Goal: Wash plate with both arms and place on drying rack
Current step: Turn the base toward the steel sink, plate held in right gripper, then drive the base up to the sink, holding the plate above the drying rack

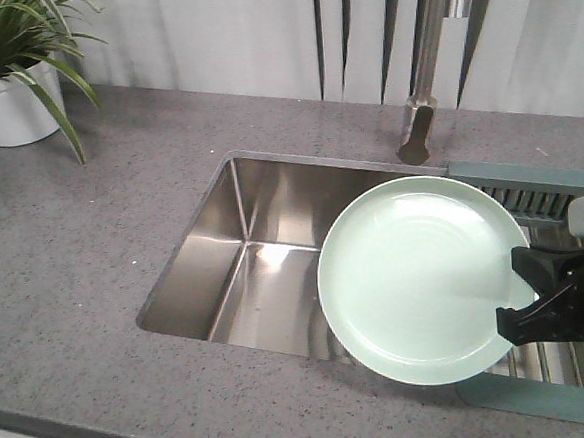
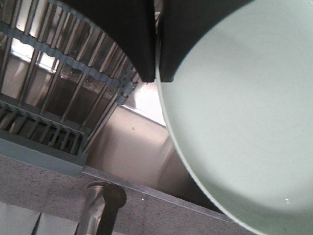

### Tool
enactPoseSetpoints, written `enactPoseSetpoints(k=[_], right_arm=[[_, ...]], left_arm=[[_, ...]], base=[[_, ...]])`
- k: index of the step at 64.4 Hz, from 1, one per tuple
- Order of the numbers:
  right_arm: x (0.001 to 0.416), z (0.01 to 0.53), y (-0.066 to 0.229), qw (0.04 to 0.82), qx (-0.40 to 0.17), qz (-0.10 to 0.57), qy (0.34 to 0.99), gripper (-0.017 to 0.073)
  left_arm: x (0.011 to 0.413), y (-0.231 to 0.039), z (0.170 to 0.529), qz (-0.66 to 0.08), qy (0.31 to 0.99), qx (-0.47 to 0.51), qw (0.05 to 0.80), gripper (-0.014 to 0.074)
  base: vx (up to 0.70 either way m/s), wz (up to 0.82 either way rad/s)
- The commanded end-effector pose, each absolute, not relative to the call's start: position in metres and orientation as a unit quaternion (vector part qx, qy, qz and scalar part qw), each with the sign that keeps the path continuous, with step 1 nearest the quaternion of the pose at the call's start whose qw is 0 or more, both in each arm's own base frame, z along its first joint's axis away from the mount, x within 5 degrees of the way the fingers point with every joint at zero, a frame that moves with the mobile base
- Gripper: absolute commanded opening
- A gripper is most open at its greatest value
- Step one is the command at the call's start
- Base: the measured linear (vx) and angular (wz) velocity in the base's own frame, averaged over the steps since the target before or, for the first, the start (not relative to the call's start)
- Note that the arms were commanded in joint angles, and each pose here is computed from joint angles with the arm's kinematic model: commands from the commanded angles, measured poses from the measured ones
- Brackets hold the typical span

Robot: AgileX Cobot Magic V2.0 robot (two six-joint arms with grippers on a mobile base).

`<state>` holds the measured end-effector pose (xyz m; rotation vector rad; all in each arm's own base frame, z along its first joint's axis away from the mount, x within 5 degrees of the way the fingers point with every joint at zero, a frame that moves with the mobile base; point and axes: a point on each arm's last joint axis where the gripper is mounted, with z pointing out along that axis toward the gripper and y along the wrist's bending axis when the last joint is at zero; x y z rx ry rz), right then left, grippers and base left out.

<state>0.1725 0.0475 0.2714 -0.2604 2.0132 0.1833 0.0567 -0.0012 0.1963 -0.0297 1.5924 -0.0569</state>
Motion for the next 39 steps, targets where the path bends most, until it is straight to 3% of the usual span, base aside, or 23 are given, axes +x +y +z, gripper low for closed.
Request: enactPoseSetpoints(k=[1,39], right_arm=[[0.1758,0.2890,0.0474,0.571,-0.103,0.080,0.811,-0.0008],[0.1759,0.2891,0.0474,0.572,-0.103,0.080,0.810,-0.0008]], left_arm=[[0.0560,-0.0007,0.1987,-0.025,0.689,-0.016,0.725,-0.0006],[0.0560,-0.0007,0.1987,-0.025,0.689,-0.016,0.725,-0.0006]], base=[[0.05,-0.26],[0.03,-0.26]])
